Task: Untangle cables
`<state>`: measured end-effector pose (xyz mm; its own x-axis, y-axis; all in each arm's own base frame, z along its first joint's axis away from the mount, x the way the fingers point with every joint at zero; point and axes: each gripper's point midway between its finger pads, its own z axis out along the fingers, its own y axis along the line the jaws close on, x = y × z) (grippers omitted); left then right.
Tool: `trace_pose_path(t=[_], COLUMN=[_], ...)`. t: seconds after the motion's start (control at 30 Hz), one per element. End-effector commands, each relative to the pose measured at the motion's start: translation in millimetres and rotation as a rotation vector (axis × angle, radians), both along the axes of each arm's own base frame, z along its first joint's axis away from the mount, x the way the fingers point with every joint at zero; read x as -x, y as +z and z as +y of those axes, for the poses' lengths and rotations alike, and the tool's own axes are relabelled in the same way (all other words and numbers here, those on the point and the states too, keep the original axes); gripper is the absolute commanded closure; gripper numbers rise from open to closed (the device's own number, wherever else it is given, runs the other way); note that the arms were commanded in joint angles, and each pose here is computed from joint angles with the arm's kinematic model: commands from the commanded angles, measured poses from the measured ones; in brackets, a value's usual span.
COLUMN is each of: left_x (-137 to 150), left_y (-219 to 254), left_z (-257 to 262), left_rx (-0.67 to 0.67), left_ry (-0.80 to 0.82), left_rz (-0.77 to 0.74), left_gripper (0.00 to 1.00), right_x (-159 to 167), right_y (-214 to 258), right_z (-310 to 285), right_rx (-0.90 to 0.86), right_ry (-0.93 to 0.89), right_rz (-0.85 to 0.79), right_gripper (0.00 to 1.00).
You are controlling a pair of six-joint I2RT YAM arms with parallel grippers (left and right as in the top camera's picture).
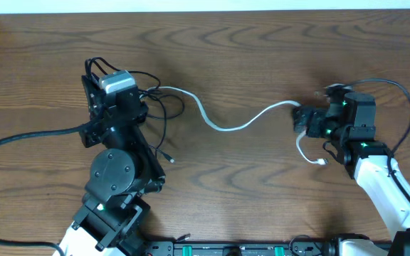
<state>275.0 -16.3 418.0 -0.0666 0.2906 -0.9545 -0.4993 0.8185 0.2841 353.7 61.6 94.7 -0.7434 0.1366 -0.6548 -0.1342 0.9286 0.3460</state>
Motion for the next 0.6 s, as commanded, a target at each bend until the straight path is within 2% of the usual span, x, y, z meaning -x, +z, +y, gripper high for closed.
trace_pose_path(t=[0.0, 0.37, 0.57], left_x=[-1, -33, -48], left_y=[6, -19, -40], left_z=[-1, -60, -82], left_rx=[0.085, -0.021, 0.029], left_ry=[-0.011, -0.233, -0.308], left_rz=[-0.051, 0.049, 0.081], left_gripper=[0.93, 0.93, 0.93], right_x=[22, 54, 56], right_y=[20, 29, 33], right_z=[52, 87, 91], right_rx=[-0.082, -0.125, -0.118], right_ry=[0.415, 0.704, 0.755], right_rz=[-0.129, -0.218, -0.263], right_gripper=[0.01, 0.01, 0.01])
